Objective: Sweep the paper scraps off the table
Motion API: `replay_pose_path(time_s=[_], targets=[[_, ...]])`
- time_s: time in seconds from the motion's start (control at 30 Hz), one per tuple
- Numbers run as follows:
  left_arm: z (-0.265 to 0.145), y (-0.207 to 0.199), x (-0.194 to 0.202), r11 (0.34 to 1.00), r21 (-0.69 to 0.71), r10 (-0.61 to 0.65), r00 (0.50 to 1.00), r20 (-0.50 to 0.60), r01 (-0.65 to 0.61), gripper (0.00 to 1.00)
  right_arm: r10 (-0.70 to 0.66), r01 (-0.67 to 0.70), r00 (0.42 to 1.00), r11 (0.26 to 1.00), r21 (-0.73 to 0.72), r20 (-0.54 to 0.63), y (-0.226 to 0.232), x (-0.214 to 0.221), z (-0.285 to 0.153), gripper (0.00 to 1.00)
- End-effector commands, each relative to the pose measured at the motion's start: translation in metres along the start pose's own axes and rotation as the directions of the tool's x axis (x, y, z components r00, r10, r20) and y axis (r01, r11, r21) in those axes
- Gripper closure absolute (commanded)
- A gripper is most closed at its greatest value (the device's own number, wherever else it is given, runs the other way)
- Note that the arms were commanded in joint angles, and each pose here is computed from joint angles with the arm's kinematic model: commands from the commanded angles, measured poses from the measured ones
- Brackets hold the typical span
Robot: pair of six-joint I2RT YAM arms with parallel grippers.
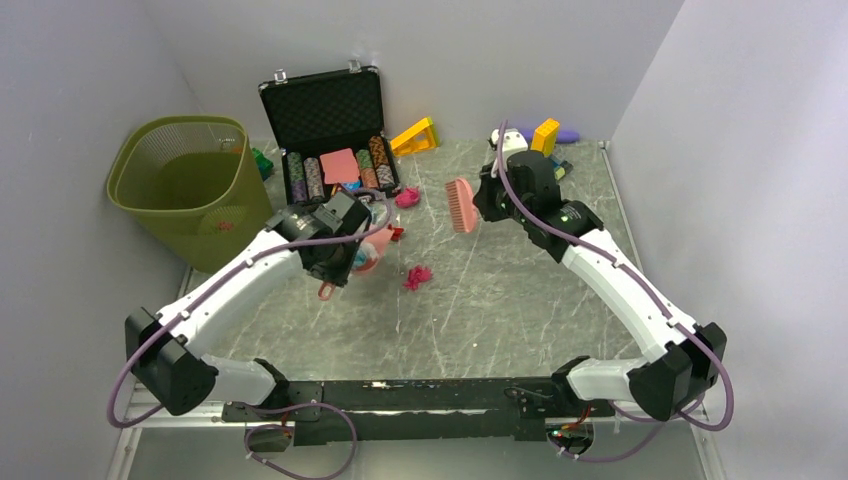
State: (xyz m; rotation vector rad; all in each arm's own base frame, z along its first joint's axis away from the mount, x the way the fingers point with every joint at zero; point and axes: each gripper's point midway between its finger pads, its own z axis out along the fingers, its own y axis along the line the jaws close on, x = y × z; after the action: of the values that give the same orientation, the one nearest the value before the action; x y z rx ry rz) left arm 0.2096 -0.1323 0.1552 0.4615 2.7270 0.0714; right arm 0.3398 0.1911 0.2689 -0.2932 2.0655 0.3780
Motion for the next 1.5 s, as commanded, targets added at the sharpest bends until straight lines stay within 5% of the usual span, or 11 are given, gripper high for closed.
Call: replay_pose_path(time_s=[0.0,0.27,0.57,0.73,0.9,1.1,1.33,1.47], targets=[[-0.048,0.024,-0.026,0.994,-0.022,-0.1,0.988,0.115,0.103,1.0,0.046,-0.046,0.994,0.999,-0.005,0.104,0.001,-0.022,-0.015,1.0],[-0.103,0.069,-0.077,0.965,0.072,-0.262,0.934,0.242,0.252,1.0,0.07,-0.065,0.993,0.997,-0.053,0.097,0.008,-0.014,-0.025,1.0],[-0.173,0.124,-0.137,0.862,0.324,-0.502,0.751,0.429,0.391,1.0,0.078,-0.072,0.994,0.994,-0.079,0.079,0.013,-0.009,-0.028,1.0],[-0.186,0.151,-0.156,0.71,0.569,-0.679,0.617,0.398,0.415,1.0,0.078,-0.072,0.994,0.994,-0.078,0.075,0.012,-0.007,-0.03,1.0],[-0.208,0.176,-0.164,0.475,0.815,-0.831,0.474,0.292,0.331,1.0,0.089,-0.082,0.994,0.991,-0.111,0.061,0.018,-0.003,-0.028,1.0],[-0.218,0.198,-0.159,0.284,0.942,-0.907,0.37,0.203,0.178,1.0,0.119,-0.111,0.992,0.981,-0.158,0.038,0.028,0.0,-0.021,1.0],[-0.242,0.21,-0.143,-0.025,0.995,-0.967,0.256,0.0,-0.092,1.0,0.13,-0.124,0.991,0.978,-0.167,0.025,0.031,0.002,-0.016,1.0],[-0.24,0.216,-0.139,-0.018,0.995,-0.974,0.225,0.005,-0.101,1.0,0.14,-0.136,0.99,0.975,-0.178,0.013,0.033,0.004,-0.013,1.0]])
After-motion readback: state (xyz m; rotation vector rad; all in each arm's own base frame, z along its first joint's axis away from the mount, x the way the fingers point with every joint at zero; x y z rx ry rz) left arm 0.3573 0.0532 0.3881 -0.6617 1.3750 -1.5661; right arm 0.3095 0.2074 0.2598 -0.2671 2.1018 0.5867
